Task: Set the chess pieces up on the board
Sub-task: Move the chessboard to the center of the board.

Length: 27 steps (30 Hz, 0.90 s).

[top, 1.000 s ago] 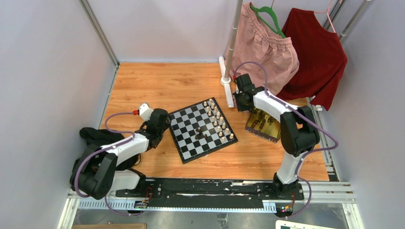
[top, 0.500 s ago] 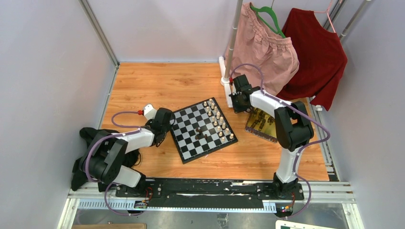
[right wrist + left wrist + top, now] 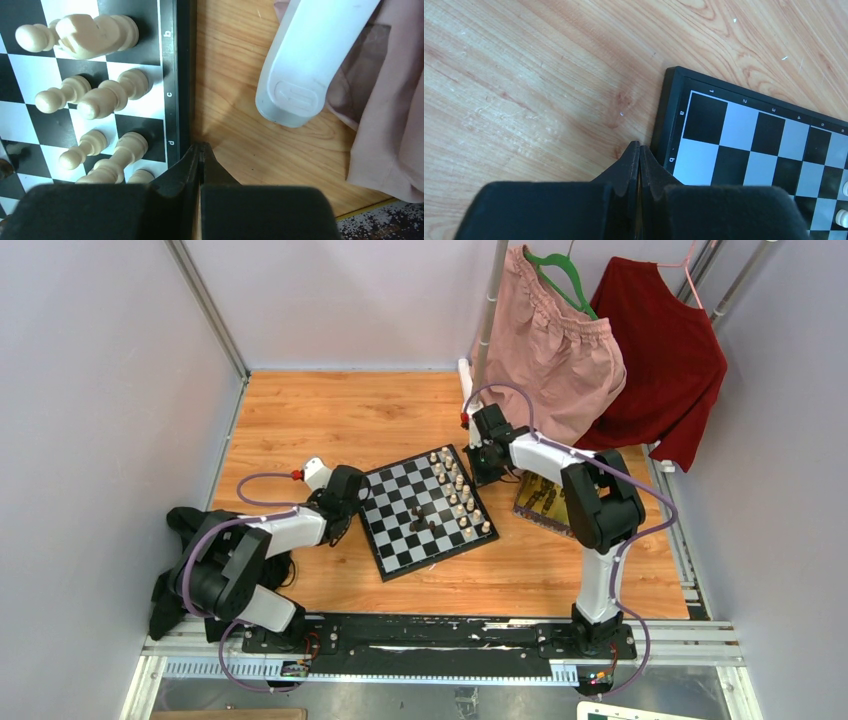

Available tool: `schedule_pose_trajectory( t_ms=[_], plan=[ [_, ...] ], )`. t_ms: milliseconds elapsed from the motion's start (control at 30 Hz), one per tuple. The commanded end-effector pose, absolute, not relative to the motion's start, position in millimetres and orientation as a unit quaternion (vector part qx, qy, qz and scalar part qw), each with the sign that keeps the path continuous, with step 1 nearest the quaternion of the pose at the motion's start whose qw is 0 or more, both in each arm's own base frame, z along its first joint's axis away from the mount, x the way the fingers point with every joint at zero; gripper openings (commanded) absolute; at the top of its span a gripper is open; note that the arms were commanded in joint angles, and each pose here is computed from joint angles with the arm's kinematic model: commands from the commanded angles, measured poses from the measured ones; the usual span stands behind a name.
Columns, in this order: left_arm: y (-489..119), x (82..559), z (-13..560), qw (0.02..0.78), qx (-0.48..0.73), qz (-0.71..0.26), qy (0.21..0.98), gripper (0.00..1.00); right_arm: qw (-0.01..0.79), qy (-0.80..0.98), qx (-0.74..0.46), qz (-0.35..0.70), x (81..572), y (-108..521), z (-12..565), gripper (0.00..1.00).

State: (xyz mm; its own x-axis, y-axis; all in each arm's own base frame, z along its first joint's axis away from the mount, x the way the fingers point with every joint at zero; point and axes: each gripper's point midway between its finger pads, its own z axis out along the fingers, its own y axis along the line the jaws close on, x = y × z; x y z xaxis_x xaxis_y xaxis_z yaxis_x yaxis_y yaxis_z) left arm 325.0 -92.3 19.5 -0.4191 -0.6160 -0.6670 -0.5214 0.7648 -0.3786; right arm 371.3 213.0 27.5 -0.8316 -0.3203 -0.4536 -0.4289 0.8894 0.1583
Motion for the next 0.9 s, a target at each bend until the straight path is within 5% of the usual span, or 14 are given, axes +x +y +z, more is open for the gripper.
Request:
schedule_pose_trajectory(
  t_ms=[0, 867],
  plan=[
    [-100.6, 326.3, 17.2, 0.415, -0.338, -0.061, 0.843, 0.06, 0.197, 0.942, -0.225, 0.153, 364.3, 239.2, 24.0, 0.0],
    [-95.3, 352.5, 38.9, 0.453, -0.332, -0.037, 0.827, 0.06, 0.198, 0.933, -0.249, 0.167, 397.9, 282.4, 27.4, 0.0]
  ],
)
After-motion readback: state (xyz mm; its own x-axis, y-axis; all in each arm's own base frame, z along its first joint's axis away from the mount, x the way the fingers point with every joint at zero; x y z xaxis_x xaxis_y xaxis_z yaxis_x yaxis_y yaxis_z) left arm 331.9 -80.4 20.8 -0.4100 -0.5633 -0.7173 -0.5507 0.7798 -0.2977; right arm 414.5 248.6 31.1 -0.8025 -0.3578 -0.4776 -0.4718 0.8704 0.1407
